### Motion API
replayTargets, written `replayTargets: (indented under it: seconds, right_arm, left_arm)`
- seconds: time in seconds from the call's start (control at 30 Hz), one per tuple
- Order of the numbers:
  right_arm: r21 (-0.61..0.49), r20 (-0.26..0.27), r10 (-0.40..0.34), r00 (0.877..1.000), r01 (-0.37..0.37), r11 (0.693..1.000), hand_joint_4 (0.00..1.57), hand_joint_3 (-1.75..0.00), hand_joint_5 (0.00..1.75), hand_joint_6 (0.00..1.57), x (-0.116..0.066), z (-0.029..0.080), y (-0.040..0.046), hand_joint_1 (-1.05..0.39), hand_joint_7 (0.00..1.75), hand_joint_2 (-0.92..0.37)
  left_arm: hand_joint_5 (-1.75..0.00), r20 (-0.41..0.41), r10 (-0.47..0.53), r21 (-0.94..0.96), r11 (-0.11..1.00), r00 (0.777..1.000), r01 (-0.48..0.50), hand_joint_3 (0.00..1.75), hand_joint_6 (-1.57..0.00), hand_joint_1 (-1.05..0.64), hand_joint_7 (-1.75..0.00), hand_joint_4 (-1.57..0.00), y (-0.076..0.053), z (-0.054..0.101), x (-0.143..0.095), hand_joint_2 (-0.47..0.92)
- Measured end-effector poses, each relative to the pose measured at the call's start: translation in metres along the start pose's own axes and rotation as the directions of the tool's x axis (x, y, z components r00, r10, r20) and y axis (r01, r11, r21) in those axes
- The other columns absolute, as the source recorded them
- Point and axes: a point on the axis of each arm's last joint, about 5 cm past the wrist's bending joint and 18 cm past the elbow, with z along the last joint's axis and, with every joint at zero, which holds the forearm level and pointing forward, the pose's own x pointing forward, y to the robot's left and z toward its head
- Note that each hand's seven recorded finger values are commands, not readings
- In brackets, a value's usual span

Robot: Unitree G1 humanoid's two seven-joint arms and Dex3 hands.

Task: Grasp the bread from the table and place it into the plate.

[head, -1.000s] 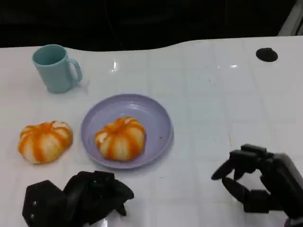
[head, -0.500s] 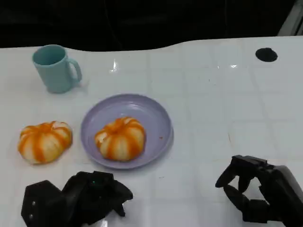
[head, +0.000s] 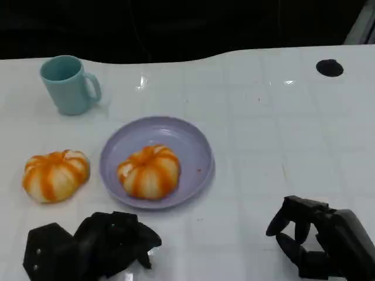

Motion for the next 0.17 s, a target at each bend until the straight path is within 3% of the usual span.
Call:
replayTargets:
  seconds: [0.17]
  right_arm:
    - [-0.002,0.004,-0.002,1.000,0.002,1.000,0.78,-1.01,1.75,0.57,0.0014,-0.0001,-0.0001,-0.34,1.56,-0.60]
  left_arm:
    - [-1.50,-0.002,0.000,0.002,1.000,1.000,0.000,0.01,-1.46,-1.03,-0.47,-0.89,0.0007,0.0001,0.0006,0.82]
